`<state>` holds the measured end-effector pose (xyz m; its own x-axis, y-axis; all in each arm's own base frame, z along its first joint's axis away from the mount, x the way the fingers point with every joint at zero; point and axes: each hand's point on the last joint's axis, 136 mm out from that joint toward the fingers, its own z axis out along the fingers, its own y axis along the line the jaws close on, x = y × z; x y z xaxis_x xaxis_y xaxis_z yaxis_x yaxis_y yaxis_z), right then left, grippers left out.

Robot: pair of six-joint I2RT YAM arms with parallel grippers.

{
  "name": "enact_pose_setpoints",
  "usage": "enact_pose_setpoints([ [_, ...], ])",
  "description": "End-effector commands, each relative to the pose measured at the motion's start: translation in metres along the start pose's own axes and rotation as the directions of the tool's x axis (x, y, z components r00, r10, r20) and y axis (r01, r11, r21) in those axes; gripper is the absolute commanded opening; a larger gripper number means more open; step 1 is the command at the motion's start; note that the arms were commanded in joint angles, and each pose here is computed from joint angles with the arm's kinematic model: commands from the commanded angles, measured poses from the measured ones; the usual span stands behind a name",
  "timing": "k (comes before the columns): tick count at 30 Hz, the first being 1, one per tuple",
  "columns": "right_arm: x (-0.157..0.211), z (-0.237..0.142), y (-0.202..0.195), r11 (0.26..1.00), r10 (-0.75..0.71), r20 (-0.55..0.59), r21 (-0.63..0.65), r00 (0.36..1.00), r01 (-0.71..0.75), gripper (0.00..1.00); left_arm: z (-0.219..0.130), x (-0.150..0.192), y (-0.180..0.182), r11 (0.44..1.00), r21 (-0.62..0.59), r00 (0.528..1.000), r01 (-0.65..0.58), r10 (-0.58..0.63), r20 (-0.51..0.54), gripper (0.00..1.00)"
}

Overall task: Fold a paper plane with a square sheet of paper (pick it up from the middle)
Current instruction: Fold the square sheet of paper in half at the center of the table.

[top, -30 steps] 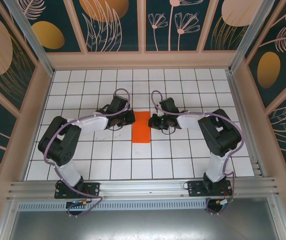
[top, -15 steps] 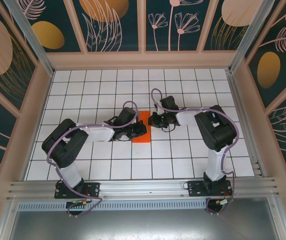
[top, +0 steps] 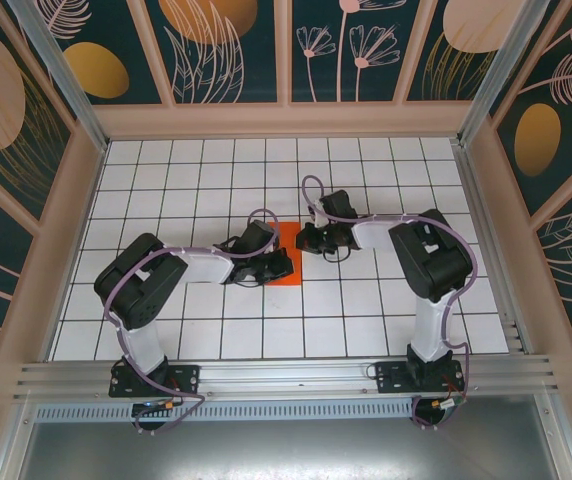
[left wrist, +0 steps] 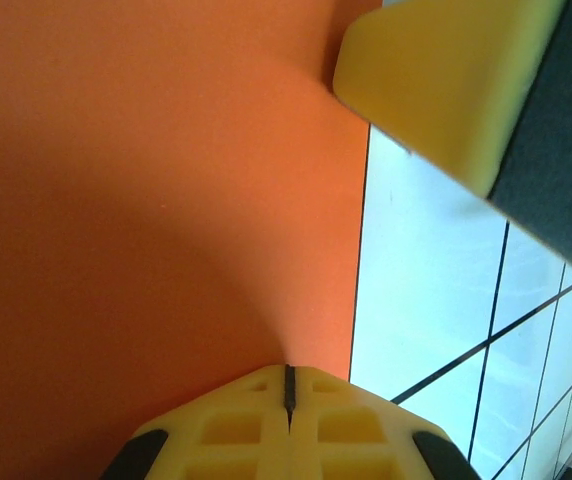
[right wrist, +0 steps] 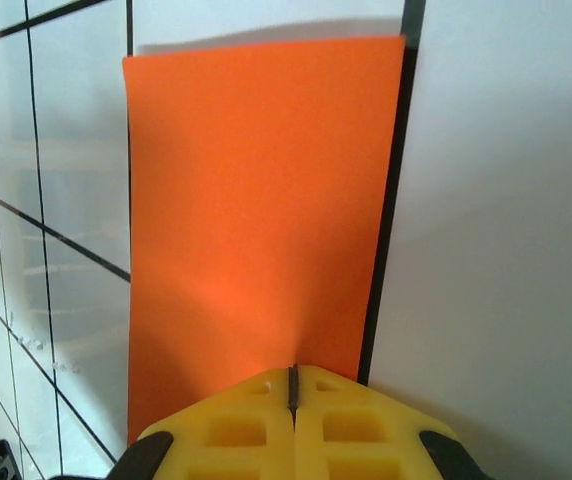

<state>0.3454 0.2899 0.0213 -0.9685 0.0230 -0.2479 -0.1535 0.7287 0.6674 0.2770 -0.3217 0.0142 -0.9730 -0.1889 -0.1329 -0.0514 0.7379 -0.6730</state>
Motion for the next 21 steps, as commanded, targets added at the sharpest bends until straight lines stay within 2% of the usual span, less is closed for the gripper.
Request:
enact_pose_setpoints([
  [1,-0.012,0.005,-0.009,1.000,0.009,0.005,0.007,1.000,-0.009,0.00,0.005,0.027,0.032,0.994,-0.096,0.995,0.046,-0.054,-0.081,0.00],
  [21,-0.082,0.021,-0.028,0.995,0.024,0.081,0.095,0.996,-0.032,0.00,-0.002,0.041,0.052,0.990,-0.126,0.993,0.069,-0.080,-0.084,0.00],
])
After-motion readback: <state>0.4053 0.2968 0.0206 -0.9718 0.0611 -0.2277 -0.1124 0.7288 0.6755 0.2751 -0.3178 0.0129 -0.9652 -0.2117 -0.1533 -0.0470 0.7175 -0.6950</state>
